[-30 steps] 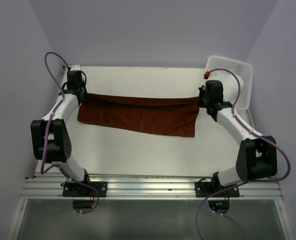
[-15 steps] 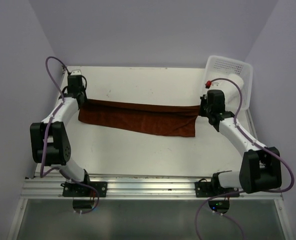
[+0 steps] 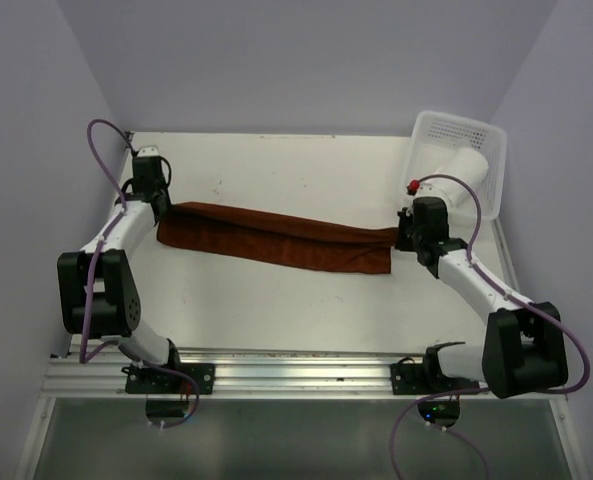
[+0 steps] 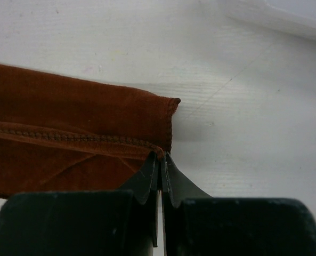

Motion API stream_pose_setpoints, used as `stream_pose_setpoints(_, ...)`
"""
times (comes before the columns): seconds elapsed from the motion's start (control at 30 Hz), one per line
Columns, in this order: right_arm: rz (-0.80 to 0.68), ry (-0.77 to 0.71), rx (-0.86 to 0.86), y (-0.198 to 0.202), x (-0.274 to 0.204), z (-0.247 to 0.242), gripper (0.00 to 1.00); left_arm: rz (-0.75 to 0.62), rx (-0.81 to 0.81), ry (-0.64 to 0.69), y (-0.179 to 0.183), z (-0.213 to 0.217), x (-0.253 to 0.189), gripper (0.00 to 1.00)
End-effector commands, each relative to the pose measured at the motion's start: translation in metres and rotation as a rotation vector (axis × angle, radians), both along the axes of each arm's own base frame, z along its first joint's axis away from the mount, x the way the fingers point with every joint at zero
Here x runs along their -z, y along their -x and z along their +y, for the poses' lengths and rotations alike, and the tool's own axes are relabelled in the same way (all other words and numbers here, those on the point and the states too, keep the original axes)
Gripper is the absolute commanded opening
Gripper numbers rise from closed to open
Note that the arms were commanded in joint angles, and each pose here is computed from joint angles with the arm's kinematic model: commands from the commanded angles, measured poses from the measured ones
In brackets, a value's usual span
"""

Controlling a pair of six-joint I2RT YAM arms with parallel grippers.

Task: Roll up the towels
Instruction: Fold the towel

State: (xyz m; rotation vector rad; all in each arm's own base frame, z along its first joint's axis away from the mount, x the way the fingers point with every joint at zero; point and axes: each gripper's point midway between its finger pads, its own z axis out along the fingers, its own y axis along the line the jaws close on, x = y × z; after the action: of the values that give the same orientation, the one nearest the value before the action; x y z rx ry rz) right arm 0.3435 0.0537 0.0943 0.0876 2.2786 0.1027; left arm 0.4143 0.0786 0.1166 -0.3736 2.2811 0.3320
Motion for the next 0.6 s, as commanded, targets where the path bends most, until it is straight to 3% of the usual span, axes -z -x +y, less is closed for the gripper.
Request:
stream_pose_setpoints(0.0, -0.086, -0.022, -0.004, -0.006, -0.018, 0.005, 0.01, -0.059, -0.06, -0.039, 0.0, 0.017, -0.015, 0.0)
stream_pose_setpoints(0.57, -0.076, -0.006, -0.003, 0.014, 0.003, 0.006, 0.0, -0.052, -0.081, -0.045, 0.007, 0.021, -0.008, 0.0)
